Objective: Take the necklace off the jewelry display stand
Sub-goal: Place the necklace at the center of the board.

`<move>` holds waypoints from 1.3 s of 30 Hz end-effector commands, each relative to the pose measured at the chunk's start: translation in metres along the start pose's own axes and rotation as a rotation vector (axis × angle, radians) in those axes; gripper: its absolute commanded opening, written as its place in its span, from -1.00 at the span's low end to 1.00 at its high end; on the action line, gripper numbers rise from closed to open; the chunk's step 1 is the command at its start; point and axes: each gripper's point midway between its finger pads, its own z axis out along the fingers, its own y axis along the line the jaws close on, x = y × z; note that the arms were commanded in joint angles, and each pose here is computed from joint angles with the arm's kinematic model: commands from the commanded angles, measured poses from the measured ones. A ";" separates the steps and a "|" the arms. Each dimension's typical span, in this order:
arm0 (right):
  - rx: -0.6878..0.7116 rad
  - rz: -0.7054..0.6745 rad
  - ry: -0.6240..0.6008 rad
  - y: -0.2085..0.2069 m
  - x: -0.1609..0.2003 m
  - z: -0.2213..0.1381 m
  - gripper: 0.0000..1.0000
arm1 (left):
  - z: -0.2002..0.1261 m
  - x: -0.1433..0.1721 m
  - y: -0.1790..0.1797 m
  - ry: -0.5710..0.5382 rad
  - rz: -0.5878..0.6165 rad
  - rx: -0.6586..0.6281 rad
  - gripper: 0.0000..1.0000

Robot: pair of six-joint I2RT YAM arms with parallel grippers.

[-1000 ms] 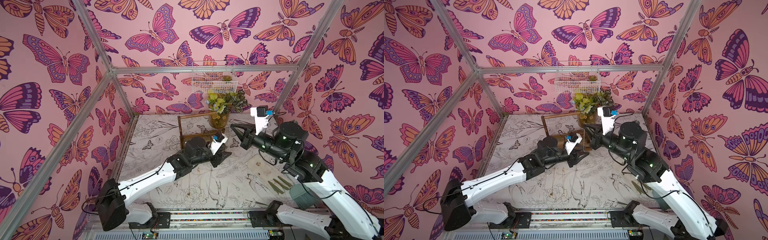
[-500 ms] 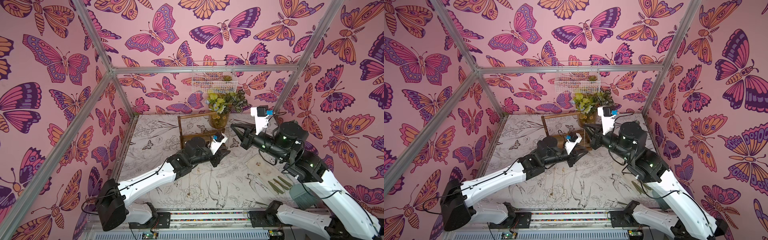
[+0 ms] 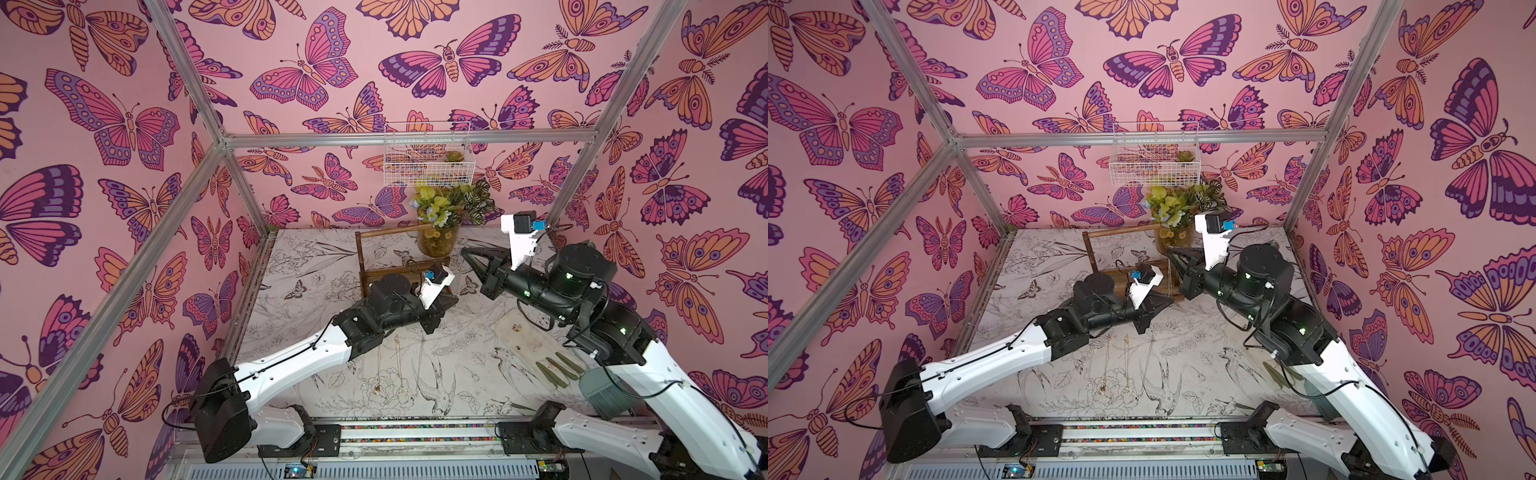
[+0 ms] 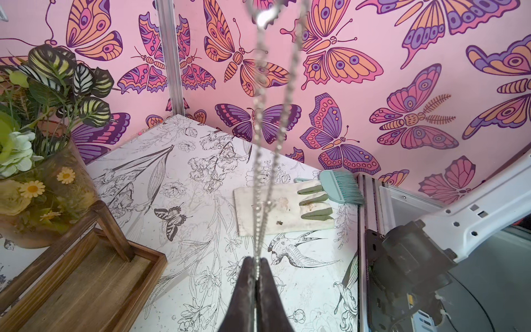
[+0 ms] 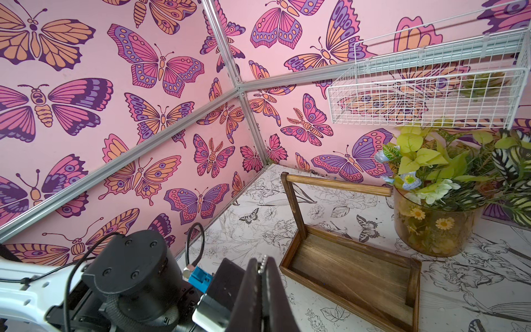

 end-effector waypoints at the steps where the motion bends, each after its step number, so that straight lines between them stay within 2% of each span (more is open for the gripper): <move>1: -0.006 0.013 -0.032 0.005 -0.011 -0.004 -1.00 | -0.006 -0.004 -0.004 -0.008 0.007 0.000 -0.91; 10: 0.000 0.029 -0.016 0.002 -0.001 0.001 -1.00 | -0.009 0.006 -0.006 0.016 -0.026 0.003 -0.97; 15: 0.006 0.044 0.016 -0.002 0.017 0.006 -1.00 | -0.011 0.030 -0.004 0.075 -0.077 -0.018 -0.99; 16: 0.005 0.050 0.026 -0.003 0.021 0.007 -1.00 | -0.021 0.022 -0.007 0.049 -0.080 -0.022 -1.00; 26: 0.026 0.086 0.110 -0.016 0.073 0.017 -1.00 | -0.030 0.068 -0.018 0.141 -0.164 -0.069 -1.00; 39: 0.056 0.107 0.220 -0.040 0.145 0.021 -1.00 | -0.021 0.132 -0.038 0.270 -0.293 -0.134 -1.00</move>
